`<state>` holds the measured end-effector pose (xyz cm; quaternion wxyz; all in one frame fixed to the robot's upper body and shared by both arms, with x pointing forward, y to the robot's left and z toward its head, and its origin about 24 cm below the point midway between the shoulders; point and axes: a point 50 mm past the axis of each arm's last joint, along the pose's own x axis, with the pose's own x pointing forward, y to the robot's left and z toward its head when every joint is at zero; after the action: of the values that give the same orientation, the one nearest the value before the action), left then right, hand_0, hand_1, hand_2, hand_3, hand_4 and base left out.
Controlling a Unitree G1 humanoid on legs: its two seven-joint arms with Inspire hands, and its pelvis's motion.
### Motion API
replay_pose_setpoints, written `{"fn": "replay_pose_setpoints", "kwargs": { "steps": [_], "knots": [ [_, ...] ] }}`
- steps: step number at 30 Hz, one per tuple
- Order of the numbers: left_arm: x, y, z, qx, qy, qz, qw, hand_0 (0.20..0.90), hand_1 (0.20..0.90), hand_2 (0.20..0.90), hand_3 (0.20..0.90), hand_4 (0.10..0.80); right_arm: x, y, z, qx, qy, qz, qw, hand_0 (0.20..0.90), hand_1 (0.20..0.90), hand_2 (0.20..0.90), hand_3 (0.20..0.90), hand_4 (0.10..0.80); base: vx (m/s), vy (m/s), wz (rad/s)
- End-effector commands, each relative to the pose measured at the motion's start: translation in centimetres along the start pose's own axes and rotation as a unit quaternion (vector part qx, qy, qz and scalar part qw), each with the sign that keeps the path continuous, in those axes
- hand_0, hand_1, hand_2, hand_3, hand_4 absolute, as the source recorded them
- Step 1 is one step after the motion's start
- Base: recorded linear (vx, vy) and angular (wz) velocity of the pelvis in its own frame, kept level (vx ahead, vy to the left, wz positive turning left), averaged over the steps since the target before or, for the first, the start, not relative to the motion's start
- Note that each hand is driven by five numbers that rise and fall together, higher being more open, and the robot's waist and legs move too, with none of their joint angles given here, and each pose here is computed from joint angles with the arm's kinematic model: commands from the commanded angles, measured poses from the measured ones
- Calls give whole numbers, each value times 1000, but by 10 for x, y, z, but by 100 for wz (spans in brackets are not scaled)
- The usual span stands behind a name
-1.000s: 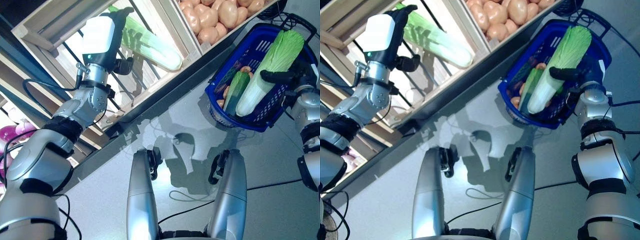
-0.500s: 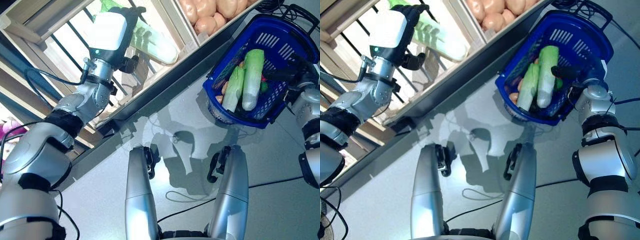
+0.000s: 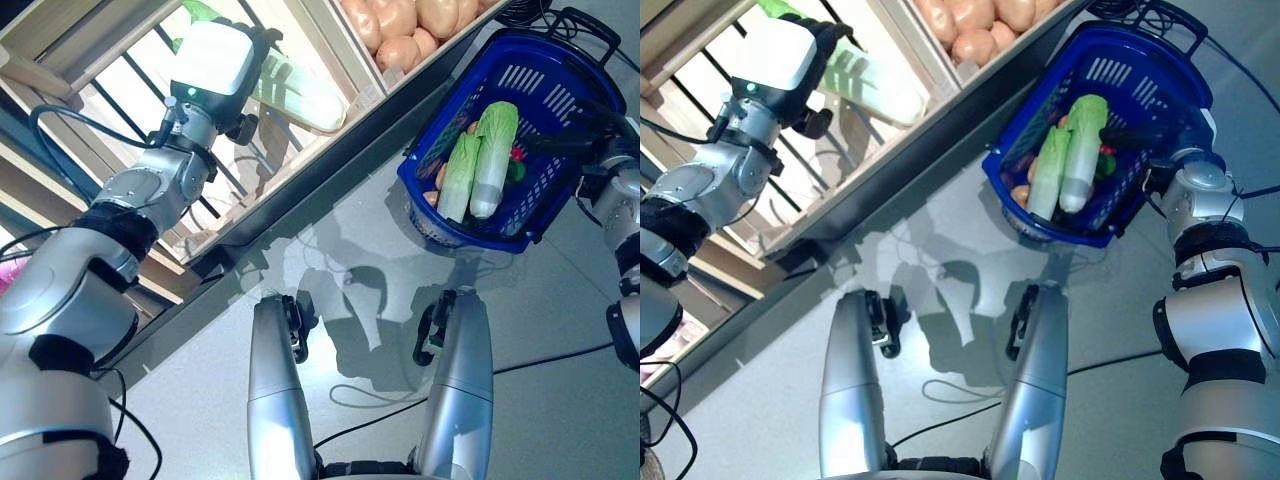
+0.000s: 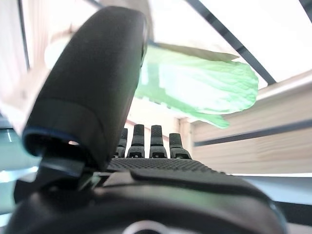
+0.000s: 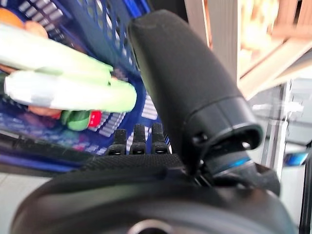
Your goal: Put vegetables into the basket
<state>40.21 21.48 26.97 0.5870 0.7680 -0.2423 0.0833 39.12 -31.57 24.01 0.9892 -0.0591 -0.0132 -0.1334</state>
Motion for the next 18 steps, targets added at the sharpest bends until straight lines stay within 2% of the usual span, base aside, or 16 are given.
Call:
{"fn": "replay_pose_setpoints", "kwargs": {
  "steps": [1, 7, 15, 18],
  "knots": [
    [14, 57, -40, 54, 76, 49, 994, 900, 900, 900, 900, 800, -4, -6, 35, 2, -88, 34, 996, 900, 900, 900, 900, 800, -38, 82, -8],
    [16, 54, -48, 52, 111, 5, 992, 900, 900, 900, 900, 800, -7, -9, 41, 23, -109, 51, 992, 900, 900, 900, 900, 800, -57, 43, -21],
    [19, 62, -48, 119, 91, 43, 988, 900, 900, 900, 900, 800, -13, -11, 49, 72, -163, 79, 981, 900, 900, 900, 900, 800, -57, -1, -10],
    [20, 58, -46, 125, 90, 22, 988, 900, 900, 900, 900, 800, -15, -9, 47, 74, -173, 86, 978, 900, 900, 900, 900, 800, -46, -3, -3]
  ]
}}
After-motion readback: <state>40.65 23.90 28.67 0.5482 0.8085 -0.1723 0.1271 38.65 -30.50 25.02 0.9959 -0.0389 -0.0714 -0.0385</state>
